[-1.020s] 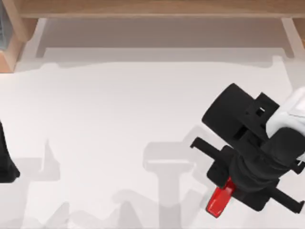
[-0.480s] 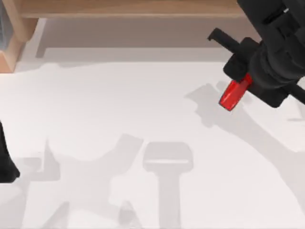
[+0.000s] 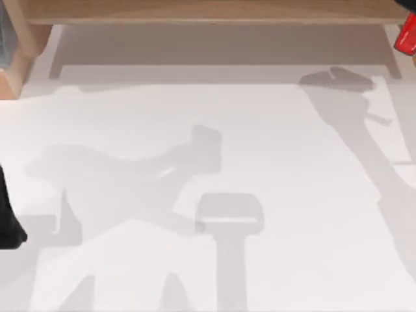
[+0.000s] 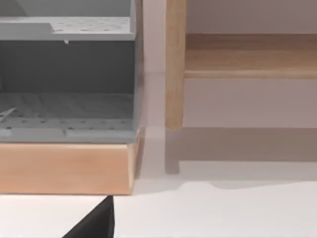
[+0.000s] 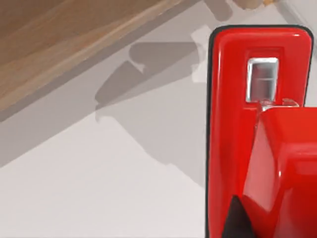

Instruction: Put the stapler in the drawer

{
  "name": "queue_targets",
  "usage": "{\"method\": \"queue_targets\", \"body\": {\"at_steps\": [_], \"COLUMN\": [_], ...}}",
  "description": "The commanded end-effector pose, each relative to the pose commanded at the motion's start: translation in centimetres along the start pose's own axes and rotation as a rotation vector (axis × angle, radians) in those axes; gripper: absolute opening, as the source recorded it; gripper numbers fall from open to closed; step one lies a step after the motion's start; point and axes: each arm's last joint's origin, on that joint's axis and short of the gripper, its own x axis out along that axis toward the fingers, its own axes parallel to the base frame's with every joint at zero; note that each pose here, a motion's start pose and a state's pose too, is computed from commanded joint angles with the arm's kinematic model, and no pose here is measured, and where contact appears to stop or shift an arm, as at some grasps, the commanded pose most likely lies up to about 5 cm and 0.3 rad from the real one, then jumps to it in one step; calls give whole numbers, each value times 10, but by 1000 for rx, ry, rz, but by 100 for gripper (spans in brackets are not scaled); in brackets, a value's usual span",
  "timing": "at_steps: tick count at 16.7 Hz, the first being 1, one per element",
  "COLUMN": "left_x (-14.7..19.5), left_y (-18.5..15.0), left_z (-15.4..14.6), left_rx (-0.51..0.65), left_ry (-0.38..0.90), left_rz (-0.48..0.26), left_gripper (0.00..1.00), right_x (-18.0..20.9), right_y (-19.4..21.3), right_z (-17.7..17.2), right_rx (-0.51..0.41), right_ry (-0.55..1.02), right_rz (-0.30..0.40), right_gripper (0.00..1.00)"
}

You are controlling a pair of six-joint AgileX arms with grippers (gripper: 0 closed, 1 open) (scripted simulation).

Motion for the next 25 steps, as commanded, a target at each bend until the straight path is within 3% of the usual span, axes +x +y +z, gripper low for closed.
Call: {"method": "queue_targets", "body": {"at_steps": [6,10,14,20,25], "left_x": [0,0,0,0,0], "left_y": [0,0,0,0,0], "left_z": [0,0,0,0,0], "left_rx": [0,0,0,0,0], "left_ry": [0,0,0,0,0], "left_rz": [0,0,0,0,0], "left_gripper": [100,100,100,100,100], "right_x": [52,100,157,233,260], "right_y": [-47,-89,-133,-192,-212], "right_z": [78,114,134,132,119], "right_rx": [-160,-283,-396,-511,-545], "right_ry": [34,140,277,475,586], "right_rz": [-171,-217,-191,-73,0], "right_gripper": [0,0,0,0,0]}}
